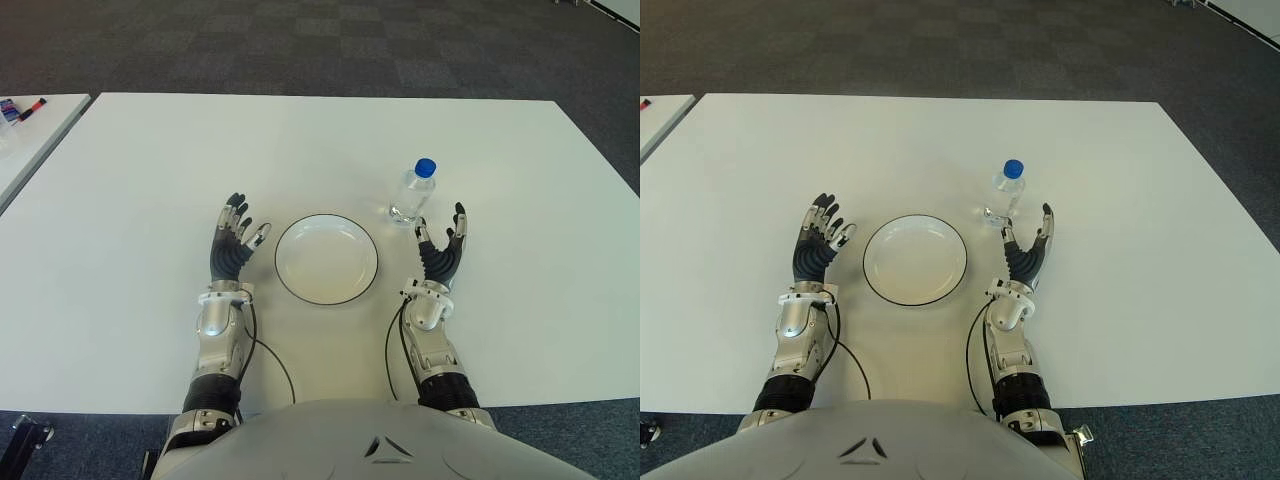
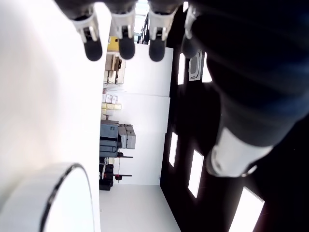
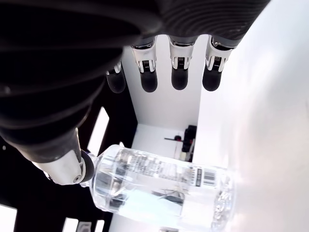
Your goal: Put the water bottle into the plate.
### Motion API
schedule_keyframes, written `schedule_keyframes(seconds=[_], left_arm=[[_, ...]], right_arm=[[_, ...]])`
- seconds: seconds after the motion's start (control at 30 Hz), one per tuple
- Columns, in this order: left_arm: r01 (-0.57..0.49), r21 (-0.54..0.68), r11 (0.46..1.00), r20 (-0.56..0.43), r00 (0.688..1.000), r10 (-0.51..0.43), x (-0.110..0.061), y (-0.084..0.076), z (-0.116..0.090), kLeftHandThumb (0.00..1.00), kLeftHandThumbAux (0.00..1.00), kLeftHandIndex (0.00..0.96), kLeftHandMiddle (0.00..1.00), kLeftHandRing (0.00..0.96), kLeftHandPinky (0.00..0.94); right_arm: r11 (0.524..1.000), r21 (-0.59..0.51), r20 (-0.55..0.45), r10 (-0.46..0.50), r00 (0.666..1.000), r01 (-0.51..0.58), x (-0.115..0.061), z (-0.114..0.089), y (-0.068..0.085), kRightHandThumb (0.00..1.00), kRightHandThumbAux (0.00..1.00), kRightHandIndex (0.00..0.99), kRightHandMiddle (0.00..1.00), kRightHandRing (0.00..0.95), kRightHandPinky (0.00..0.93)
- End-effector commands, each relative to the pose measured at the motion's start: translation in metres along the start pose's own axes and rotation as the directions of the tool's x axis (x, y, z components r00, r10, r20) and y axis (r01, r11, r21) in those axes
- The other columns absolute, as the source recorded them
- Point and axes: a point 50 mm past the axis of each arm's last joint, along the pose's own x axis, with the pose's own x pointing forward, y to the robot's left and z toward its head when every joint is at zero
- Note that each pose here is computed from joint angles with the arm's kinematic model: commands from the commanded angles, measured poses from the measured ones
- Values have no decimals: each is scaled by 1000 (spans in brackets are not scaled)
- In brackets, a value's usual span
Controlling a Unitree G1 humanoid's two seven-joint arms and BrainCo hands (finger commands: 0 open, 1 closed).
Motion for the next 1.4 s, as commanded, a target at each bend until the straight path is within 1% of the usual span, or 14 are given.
schedule_keyframes(seconds=[0.03, 0.13, 0.33, 0.47, 0.6, 0.67, 0.8, 0.93, 1.2, 1.4], left_arm=[[7, 0, 1000, -21, 1000, -7, 1, 1, -2, 188, 750, 65, 76, 71, 99], [9, 7, 1000, -17, 1000, -9, 1, 1, -2, 182, 747, 67, 78, 77, 108], [11, 15, 1000, -15, 1000, -11, 0, 1, -2, 169, 738, 69, 79, 81, 114], [15, 26, 1000, -17, 1000, -15, 0, 1, -2, 157, 732, 69, 81, 85, 120], [16, 27, 1000, -16, 1000, -16, 0, 1, -2, 152, 731, 68, 83, 88, 125], [17, 21, 1000, -16, 1000, -16, 0, 0, -3, 153, 733, 67, 84, 88, 123], [13, 16, 1000, -13, 1000, -13, 0, -1, -3, 161, 735, 66, 84, 86, 116], [12, 15, 1000, -12, 1000, -12, -1, -1, -3, 163, 737, 69, 84, 86, 116], [22, 24, 999, -11, 1000, -22, -1, -3, -3, 166, 734, 69, 87, 89, 122], [31, 25, 999, -13, 999, -31, -2, -3, -3, 200, 739, 64, 89, 86, 121]], right_arm=[[1000, -17, -18, 0, 1000, 0, 6, 0, 2, 363, 594, 20, 30, 27, 71], [1000, -30, -28, 1, 1000, -2, 18, 1, 2, 393, 574, 20, 25, 21, 58], [998, -65, -34, 2, 999, -5, 32, 1, 2, 426, 549, 16, 20, 15, 44], [990, -139, -21, 7, 1000, -10, 37, 2, 3, 436, 535, 9, 17, 13, 41], [982, -187, -11, 8, 1000, -9, 40, 3, 4, 448, 527, 4, 16, 13, 45], [969, -245, -3, 19, 1000, -19, 44, 4, 5, 456, 523, 3, 16, 14, 50], [944, -325, -6, 52, 999, -51, 48, 4, 5, 467, 507, 1, 18, 18, 59], [928, -367, -15, 71, 997, -72, 50, 4, 5, 472, 492, 0, 19, 20, 61], [887, -444, -60, 108, 992, -123, 57, 4, 3, 438, 465, 0, 18, 22, 71], [866, -478, -83, 124, 989, -149, 63, 4, 1, 390, 443, 0, 6, 9, 44]])
